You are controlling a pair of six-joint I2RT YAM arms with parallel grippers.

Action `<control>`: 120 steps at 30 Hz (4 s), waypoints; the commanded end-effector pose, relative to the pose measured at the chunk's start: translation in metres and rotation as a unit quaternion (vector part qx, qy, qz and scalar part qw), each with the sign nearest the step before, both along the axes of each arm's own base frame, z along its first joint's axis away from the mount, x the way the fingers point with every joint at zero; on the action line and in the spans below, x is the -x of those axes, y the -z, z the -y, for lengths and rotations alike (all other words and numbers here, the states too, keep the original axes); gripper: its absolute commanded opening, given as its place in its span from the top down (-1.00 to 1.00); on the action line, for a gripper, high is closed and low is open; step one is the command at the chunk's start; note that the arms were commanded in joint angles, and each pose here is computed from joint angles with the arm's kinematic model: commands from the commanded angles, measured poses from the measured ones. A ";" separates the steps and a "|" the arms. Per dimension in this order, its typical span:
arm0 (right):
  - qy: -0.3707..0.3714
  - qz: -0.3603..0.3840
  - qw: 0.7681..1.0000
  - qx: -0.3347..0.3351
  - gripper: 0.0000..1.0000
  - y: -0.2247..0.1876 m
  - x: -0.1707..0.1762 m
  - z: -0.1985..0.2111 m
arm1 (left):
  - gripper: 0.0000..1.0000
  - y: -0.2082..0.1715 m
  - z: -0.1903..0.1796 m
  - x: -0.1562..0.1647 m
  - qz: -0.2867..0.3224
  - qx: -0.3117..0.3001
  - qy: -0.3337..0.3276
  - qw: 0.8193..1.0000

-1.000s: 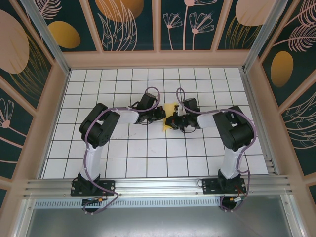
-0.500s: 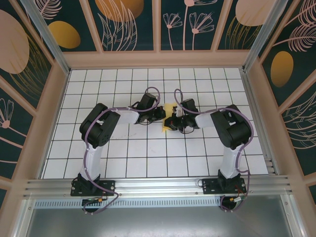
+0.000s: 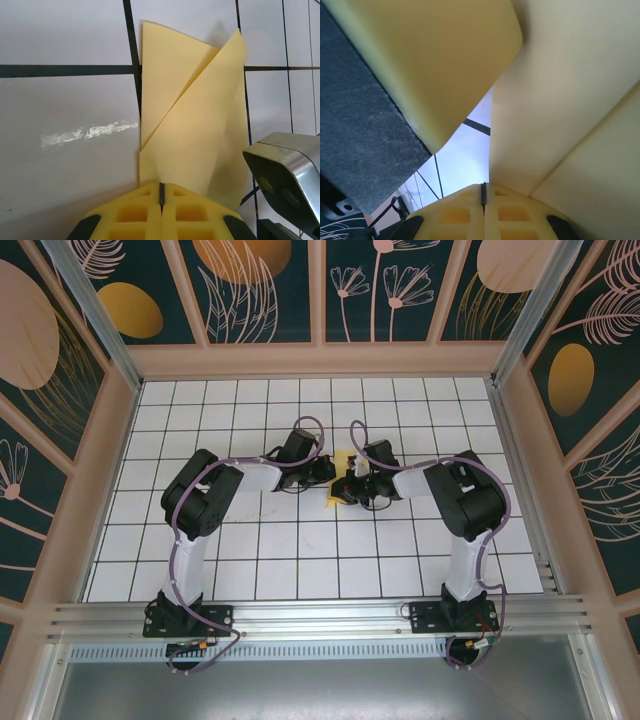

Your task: Fold a paper plane with a square sheet of paper (pick it up from the middle)

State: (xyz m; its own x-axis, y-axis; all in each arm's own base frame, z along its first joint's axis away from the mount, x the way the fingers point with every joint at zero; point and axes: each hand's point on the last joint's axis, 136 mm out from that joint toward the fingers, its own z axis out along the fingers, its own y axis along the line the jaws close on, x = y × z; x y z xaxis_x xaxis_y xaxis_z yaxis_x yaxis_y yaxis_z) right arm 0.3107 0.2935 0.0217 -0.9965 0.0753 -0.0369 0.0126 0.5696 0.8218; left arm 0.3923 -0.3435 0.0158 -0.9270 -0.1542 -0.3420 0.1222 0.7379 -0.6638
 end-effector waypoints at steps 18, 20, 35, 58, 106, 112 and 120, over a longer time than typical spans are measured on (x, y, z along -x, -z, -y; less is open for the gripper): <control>0.052 0.070 0.991 0.102 0.63 -0.016 -0.027 0.033 | 1.00 0.046 -0.026 0.018 -0.049 -0.063 -0.014 0.997; 0.058 0.072 0.990 0.110 0.58 -0.016 -0.032 0.035 | 1.00 0.045 -0.025 0.018 -0.049 -0.061 -0.013 0.997; 0.043 0.075 0.992 0.097 0.63 -0.008 -0.044 0.019 | 1.00 0.030 -0.017 0.014 -0.042 -0.044 -0.007 0.998; 0.009 0.051 0.997 0.059 0.84 -0.004 -0.017 0.012 | 1.00 0.042 -0.025 0.018 -0.057 -0.055 -0.019 0.997; 0.104 0.003 0.985 0.134 0.89 0.042 -0.073 0.066 | 0.72 -0.017 0.010 0.074 -0.037 0.035 0.088 0.995; 0.104 -0.004 0.985 0.139 0.89 0.047 -0.073 0.068 | 0.72 -0.011 0.004 0.078 -0.045 0.021 0.082 0.995; 0.105 -0.009 0.984 0.146 0.89 0.051 -0.072 0.072 | 0.74 0.003 -0.013 0.078 -0.043 -0.025 0.068 0.996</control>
State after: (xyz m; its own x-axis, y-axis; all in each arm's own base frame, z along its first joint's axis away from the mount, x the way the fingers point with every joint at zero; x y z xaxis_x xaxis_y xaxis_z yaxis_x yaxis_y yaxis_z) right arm 0.3930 0.2492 0.0177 -0.9642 0.2266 -0.1378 0.0549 0.6790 0.7320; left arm 0.3199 -0.3450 0.0208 -0.9627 -0.0158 -0.2703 0.1818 0.7020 -0.6886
